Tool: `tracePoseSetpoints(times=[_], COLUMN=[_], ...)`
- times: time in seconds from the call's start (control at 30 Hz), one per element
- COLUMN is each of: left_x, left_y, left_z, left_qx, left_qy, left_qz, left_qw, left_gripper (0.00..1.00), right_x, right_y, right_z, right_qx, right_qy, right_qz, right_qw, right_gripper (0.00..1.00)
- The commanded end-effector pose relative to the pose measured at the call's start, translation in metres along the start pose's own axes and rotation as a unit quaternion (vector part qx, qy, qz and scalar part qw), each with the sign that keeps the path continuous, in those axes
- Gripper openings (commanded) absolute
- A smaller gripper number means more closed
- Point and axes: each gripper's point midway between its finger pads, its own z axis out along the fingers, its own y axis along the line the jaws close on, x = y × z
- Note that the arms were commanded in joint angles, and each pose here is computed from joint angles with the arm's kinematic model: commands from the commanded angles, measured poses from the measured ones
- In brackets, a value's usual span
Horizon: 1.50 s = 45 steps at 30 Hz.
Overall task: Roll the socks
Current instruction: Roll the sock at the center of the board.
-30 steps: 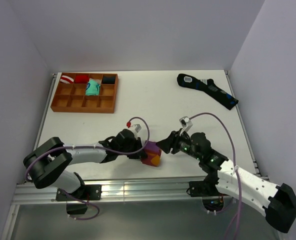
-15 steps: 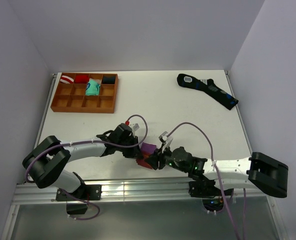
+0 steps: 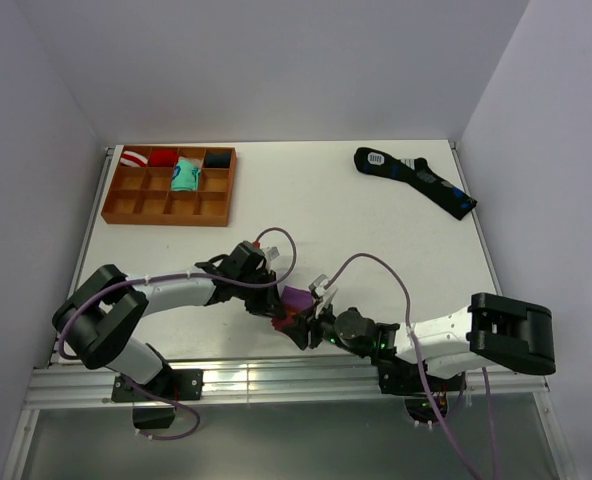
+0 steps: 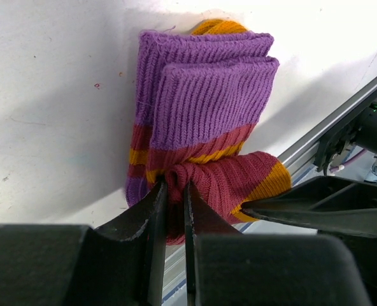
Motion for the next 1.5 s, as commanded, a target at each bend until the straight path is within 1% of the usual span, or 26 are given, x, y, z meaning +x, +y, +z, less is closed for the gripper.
tracePoseSetpoints(times=[0.0,0.17,0.33,0.37,0.4,0.47,0.6,0.93,1.23,1.47], left_x=[0.002,0.0,-0.003,-0.003,-0.002,-0.003,-0.001,0.0,0.0,0.004], left_y=[-0.001,0.002,0.001,0.001,0.001,0.001,0.002,0.001,-0.002,-0.002], left_z=[0.0,0.0,-0.004,-0.004,-0.004,-0.005,-0.004,-0.006,-0.01,-0.013], left_qx=[0.002,0.004,0.016,0.016,0.019,0.021,0.026,0.055,0.064,0.073], left_qy=[0.019,0.026,0.033,0.034,0.036,0.039,0.049,0.065,0.068,0.071], left_qz=[-0.004,-0.015,-0.029,-0.03,-0.032,-0.035,-0.044,-0.074,-0.08,-0.085], left_qw=[1.0,1.0,0.999,0.999,0.999,0.998,0.998,0.994,0.992,0.991], left_gripper=[0.0,0.0,0.0,0.0,0.0,0.0,0.0,0.0,0.0,0.0], right_x=[-0.005,0.015,0.019,0.027,0.026,0.036,0.041,0.062,0.073,0.083], right_y=[-0.006,-0.013,-0.009,-0.008,-0.007,-0.007,-0.006,-0.013,-0.028,-0.034], right_z=[-0.002,-0.002,0.003,0.003,0.005,0.006,0.008,0.01,0.011,0.015], right_qx=[0.019,0.034,0.035,0.036,0.04,0.043,0.047,0.07,0.125,0.147], right_qy=[-0.034,-0.019,-0.02,-0.01,-0.015,-0.006,-0.01,0.004,0.013,0.026], right_qz=[-0.004,-0.018,-0.023,-0.032,-0.035,-0.045,-0.051,-0.085,-0.126,-0.141], right_qw=[0.999,0.999,0.999,0.999,0.998,0.998,0.998,0.994,0.984,0.979], right_gripper=[0.55,0.56,0.57,0.57,0.57,0.57,0.57,0.63,0.63,0.63])
